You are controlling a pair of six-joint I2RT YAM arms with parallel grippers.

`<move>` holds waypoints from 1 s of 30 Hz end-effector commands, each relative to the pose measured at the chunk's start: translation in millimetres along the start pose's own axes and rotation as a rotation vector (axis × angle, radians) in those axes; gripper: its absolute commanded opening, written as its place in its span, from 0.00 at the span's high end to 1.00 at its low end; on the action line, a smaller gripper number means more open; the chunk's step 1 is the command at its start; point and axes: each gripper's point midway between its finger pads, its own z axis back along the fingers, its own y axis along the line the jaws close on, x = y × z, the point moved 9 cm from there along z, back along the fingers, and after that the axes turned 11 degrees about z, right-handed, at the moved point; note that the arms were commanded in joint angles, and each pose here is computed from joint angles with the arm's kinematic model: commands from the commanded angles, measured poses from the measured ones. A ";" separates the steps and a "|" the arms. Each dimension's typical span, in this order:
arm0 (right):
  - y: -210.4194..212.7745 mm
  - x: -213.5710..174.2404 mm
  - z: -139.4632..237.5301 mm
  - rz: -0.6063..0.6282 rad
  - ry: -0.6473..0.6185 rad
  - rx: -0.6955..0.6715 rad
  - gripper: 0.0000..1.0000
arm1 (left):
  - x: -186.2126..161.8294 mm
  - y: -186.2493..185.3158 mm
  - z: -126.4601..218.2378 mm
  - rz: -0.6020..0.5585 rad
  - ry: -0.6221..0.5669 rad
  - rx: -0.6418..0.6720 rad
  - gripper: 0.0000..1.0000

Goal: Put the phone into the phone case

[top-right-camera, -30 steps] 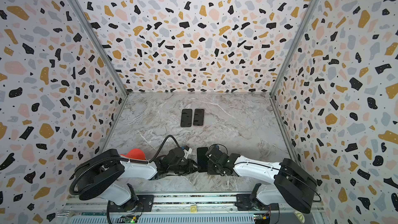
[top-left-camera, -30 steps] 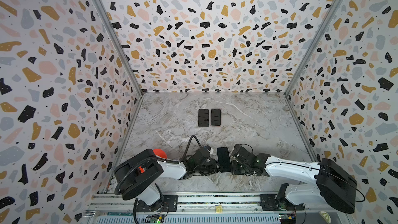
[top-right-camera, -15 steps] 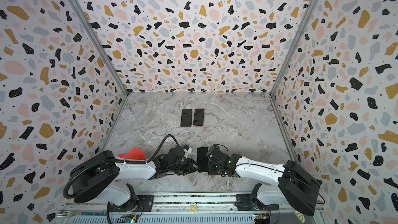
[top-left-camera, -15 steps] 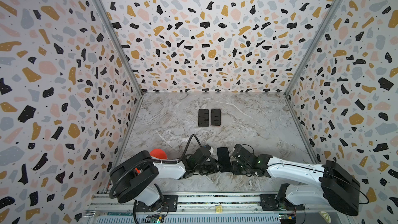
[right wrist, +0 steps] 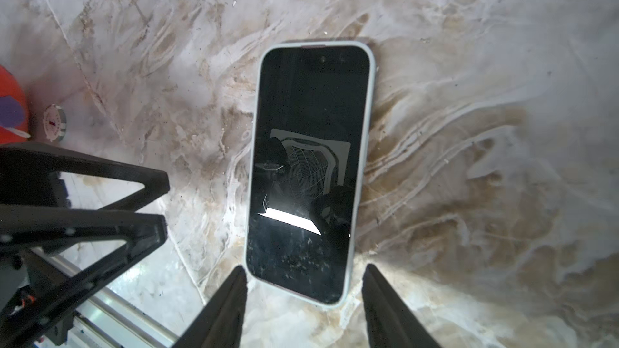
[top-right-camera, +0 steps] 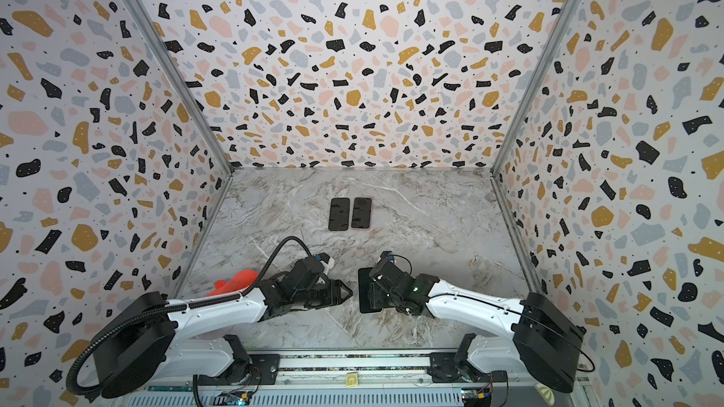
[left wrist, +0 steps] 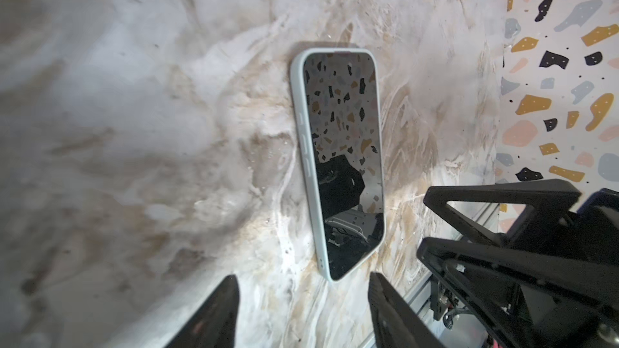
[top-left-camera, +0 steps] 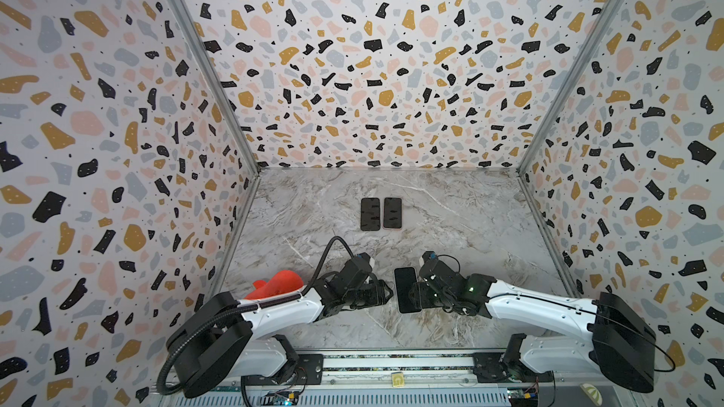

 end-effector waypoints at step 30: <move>18.5 8.0 -56.1 0.033 0.181 -0.284 0.10 | 5.3 38.4 21.8 -0.032 -0.028 0.081 0.07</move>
